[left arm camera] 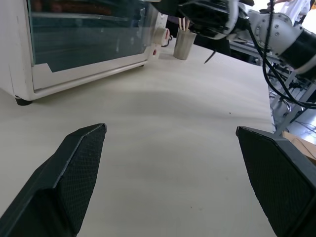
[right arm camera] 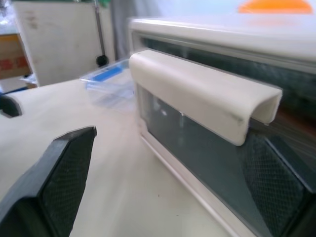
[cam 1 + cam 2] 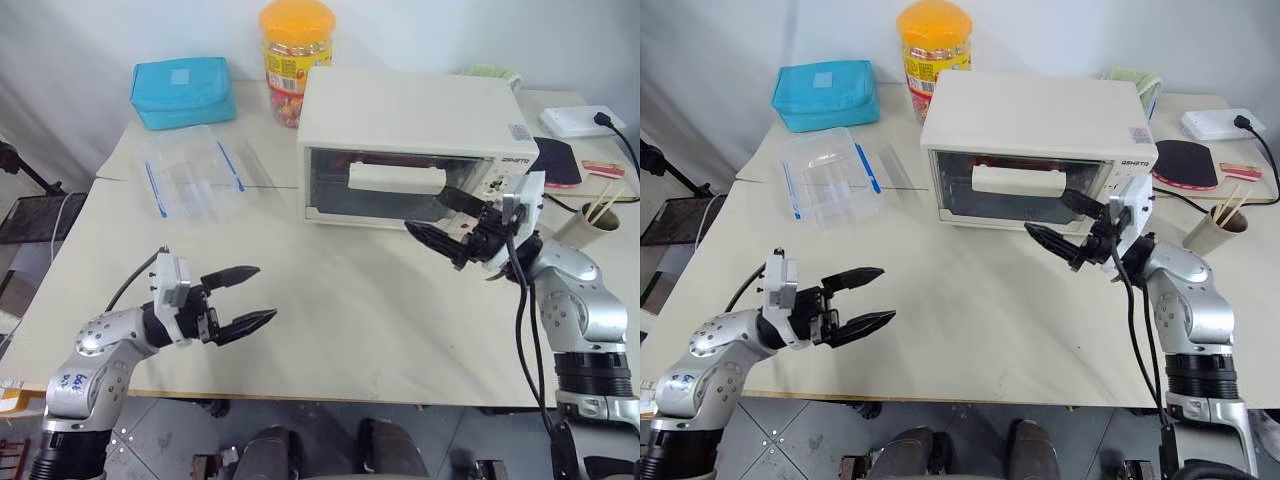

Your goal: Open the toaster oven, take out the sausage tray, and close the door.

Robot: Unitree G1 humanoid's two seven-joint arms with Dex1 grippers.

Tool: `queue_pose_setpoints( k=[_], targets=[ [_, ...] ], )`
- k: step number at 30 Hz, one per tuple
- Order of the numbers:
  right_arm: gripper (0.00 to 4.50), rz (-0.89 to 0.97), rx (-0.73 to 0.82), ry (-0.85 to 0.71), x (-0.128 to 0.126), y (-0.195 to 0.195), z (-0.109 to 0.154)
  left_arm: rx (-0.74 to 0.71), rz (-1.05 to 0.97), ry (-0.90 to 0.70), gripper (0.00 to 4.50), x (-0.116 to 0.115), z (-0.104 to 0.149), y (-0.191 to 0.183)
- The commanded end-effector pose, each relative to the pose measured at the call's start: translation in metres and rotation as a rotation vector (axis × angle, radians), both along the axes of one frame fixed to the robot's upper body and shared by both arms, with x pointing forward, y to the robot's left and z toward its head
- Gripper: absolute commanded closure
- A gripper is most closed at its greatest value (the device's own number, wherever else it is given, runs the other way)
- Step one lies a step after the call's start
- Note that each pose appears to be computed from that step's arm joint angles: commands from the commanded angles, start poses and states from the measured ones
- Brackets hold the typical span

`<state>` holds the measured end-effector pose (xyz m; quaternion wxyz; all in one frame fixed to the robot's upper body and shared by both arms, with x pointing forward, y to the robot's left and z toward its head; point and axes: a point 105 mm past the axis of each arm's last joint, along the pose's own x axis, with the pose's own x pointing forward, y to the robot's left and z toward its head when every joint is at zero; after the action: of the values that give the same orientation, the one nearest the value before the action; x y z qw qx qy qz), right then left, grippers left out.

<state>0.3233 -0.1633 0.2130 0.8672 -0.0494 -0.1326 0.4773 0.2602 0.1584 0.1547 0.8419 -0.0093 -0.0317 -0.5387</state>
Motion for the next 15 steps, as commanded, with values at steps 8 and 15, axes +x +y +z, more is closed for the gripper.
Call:
queue_pose_setpoints(
  k=[8, 15],
  targets=[
    [0.0, 0.119, -0.166, -0.079, -0.039, 0.014, -0.025, -0.136, 0.083, -0.091, 0.62, 0.039, 0.027, 0.001],
    [0.0, 0.079, -0.188, -0.095, -0.034, 0.009, -0.031, -0.217, 0.121, -0.212, 2.88, 0.09, 0.069, -0.019]
  ],
)
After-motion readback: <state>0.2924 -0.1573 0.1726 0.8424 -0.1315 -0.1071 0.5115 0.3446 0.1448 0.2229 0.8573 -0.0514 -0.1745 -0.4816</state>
